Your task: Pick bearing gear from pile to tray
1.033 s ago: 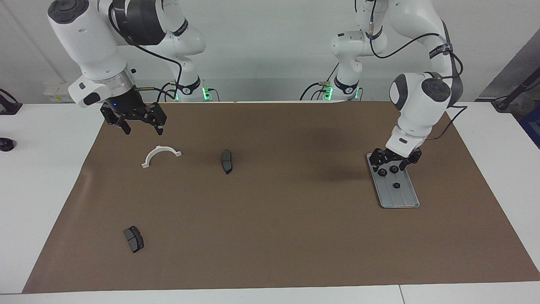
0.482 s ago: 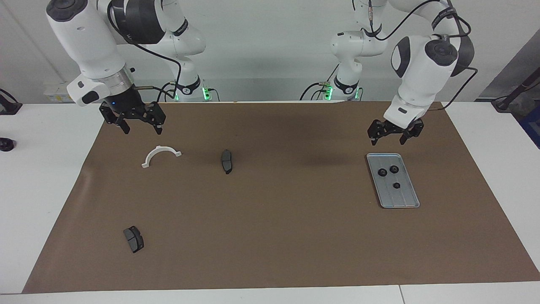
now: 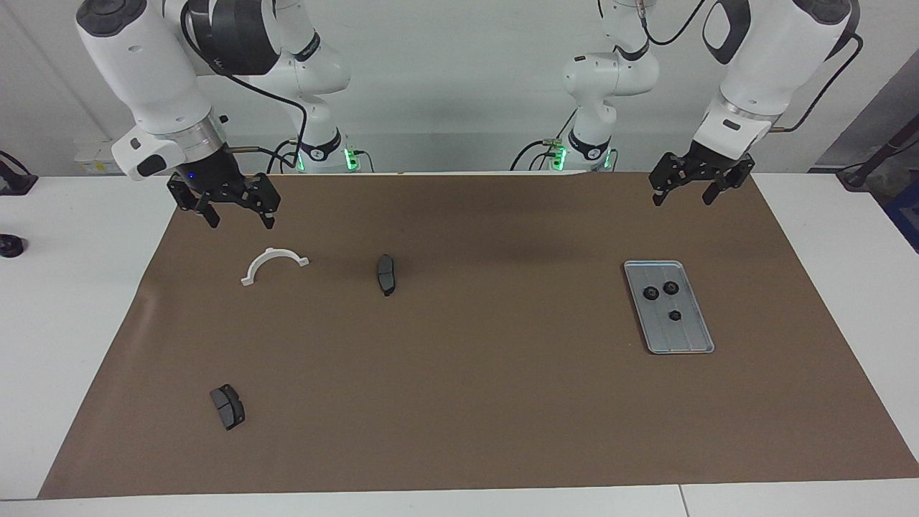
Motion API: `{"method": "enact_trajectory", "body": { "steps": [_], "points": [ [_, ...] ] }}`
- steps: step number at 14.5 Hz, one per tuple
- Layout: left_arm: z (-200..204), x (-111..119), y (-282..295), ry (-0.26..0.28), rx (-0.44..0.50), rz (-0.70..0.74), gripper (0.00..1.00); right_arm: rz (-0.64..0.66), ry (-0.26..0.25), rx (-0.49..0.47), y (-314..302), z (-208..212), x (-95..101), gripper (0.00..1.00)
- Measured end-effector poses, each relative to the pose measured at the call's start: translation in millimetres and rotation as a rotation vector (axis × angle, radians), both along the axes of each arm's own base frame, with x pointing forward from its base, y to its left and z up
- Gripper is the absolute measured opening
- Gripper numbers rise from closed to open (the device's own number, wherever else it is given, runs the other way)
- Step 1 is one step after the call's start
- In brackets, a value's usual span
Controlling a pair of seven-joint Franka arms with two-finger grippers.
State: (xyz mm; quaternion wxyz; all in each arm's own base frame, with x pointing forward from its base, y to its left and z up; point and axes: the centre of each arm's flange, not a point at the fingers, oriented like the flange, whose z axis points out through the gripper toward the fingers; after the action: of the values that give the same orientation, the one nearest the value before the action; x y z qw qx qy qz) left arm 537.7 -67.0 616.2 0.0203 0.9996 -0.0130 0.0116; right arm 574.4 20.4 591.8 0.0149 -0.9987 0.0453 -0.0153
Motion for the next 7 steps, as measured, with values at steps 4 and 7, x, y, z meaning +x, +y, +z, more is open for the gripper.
{"method": "enact_trajectory", "body": {
  "steps": [4, 7],
  "points": [
    [22.9, -2.6, 1.3, 0.007, -0.001, -0.001, 1.0, 0.0, 0.0, 0.0, 0.0, 0.0, 0.0, 1.0],
    [21.2, -0.3, 11.8, 0.021, 0.023, -0.013, 1.0, 0.0, 0.0, 0.0, 0.0, 0.0, 0.0, 1.0]
  ]
}}
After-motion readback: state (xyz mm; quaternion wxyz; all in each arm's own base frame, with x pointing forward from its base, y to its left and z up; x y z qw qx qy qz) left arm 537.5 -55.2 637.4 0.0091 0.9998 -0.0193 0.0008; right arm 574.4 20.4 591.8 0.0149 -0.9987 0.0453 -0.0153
